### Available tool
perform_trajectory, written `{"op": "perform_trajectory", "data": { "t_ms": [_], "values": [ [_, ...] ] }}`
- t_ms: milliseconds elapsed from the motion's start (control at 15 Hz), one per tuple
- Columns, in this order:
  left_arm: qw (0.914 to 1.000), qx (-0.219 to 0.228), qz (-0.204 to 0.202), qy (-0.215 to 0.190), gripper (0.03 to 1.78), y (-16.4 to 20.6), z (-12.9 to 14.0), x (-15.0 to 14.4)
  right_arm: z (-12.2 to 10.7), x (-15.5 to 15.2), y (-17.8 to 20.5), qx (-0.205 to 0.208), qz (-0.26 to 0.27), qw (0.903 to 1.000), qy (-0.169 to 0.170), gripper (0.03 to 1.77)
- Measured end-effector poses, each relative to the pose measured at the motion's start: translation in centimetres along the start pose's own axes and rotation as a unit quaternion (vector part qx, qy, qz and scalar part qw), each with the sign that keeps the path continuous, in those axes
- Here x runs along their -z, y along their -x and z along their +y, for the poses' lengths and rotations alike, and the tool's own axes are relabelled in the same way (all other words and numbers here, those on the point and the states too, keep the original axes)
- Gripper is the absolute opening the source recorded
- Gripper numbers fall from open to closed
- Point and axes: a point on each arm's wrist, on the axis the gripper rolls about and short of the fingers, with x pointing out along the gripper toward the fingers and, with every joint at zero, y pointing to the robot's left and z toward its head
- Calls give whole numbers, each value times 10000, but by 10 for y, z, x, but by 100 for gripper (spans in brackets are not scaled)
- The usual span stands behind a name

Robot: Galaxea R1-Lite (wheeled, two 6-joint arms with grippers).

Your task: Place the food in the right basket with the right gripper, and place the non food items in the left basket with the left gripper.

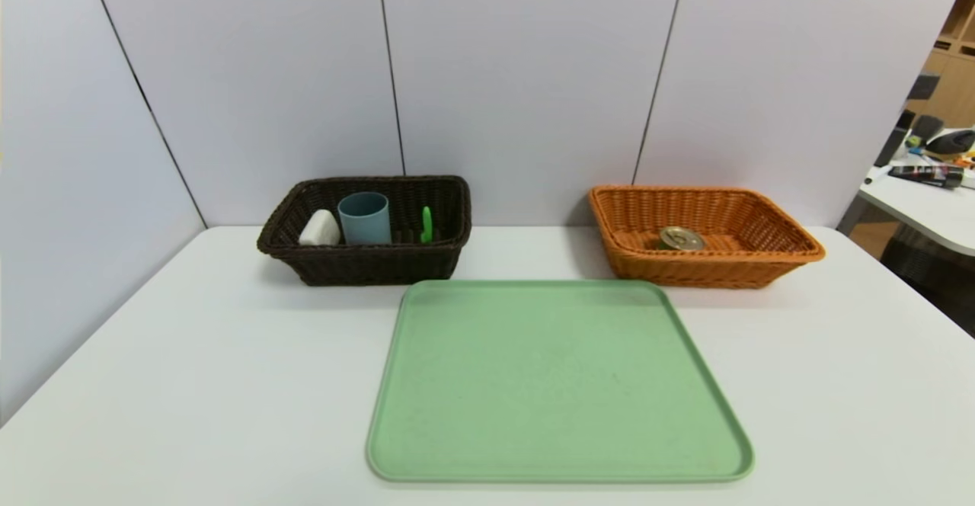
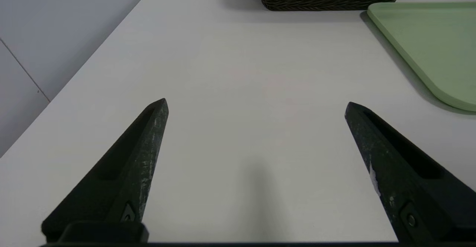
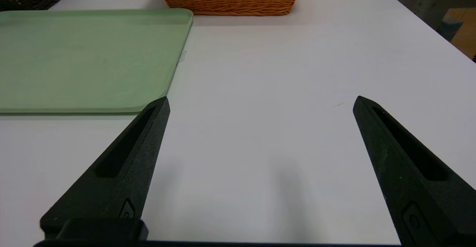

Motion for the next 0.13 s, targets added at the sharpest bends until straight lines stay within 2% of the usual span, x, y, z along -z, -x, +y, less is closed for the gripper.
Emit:
{"op": "perform_trajectory", "data": {
  "t_ms": [133],
  "values": [
    [10000, 0, 0, 2, 169, 0, 0, 0, 0, -1, 0, -4, -18, 10000, -2, 170]
  ]
}}
